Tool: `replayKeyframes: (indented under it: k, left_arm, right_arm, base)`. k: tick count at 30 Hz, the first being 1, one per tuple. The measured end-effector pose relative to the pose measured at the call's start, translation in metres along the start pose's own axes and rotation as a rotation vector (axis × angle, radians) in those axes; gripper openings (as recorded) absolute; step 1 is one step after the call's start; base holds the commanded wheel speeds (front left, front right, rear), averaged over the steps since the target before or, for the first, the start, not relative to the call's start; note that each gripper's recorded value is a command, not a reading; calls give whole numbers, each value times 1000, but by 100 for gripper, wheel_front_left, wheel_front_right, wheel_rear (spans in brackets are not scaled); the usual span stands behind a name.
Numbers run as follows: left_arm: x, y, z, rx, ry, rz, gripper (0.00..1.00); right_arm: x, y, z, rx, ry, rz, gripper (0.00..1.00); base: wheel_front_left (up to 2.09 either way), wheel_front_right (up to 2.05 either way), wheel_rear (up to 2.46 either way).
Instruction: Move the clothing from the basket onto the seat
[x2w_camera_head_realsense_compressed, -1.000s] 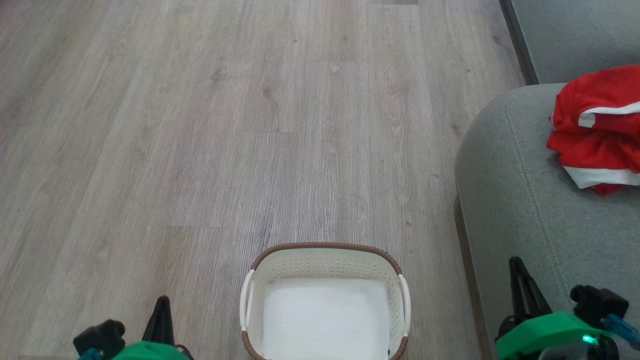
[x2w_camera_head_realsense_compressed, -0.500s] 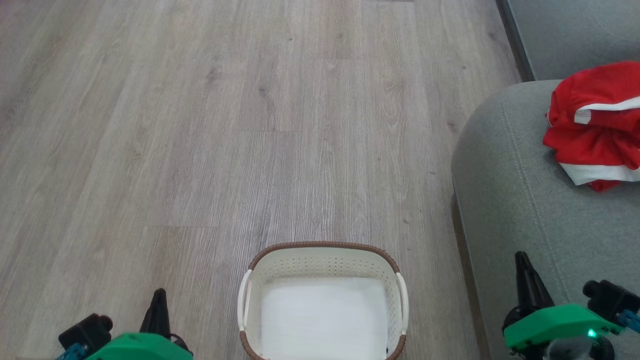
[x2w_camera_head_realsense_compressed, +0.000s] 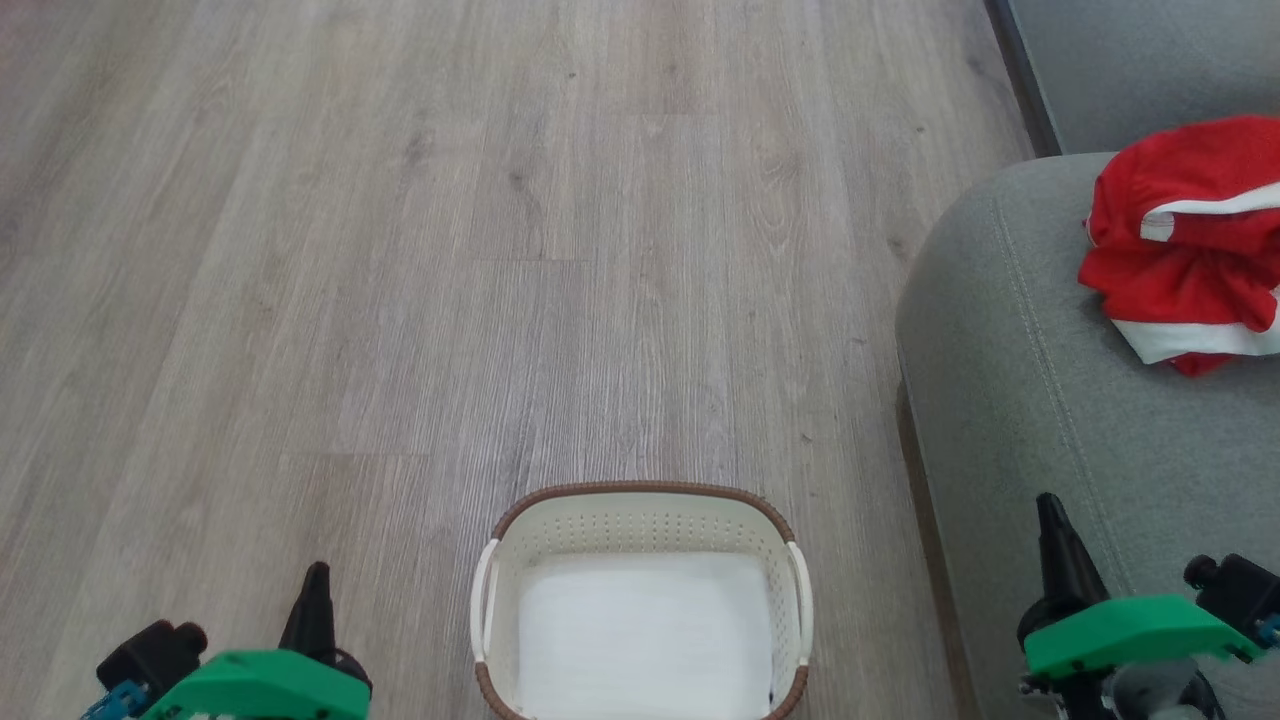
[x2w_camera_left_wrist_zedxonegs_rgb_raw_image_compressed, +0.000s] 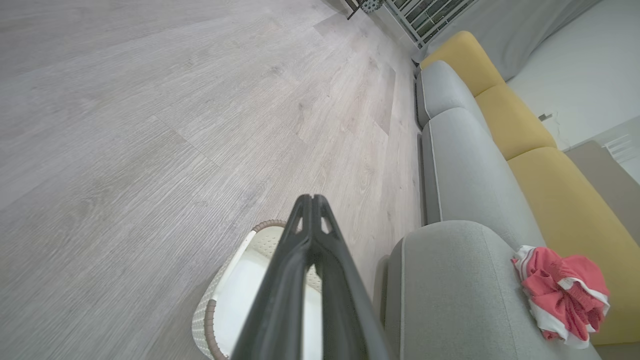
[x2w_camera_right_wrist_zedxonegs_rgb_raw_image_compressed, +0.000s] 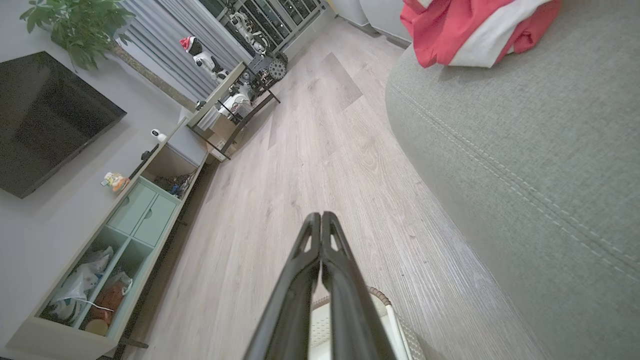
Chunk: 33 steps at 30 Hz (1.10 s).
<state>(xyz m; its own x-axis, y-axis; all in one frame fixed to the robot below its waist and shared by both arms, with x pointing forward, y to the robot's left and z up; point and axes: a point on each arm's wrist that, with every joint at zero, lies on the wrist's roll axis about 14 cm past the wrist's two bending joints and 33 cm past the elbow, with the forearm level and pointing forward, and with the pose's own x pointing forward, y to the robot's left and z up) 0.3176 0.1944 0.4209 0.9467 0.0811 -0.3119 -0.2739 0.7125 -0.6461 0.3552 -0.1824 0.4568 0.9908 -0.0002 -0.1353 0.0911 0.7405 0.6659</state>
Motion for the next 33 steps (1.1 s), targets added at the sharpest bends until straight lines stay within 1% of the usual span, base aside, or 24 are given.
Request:
replayKeyframes:
  k: [23, 33]
  left_arm:
    - [13, -13, 10, -257, 17, -48, 0]
    - [18, -20, 15, -369, 17, -76, 0]
  right_arm:
    - [3, -7, 7, 267, -8, -30, 0]
    - [7, -6, 12, 384, -12, -26, 0]
  base:
    - [0, 0, 0]
    - [0, 0, 0]
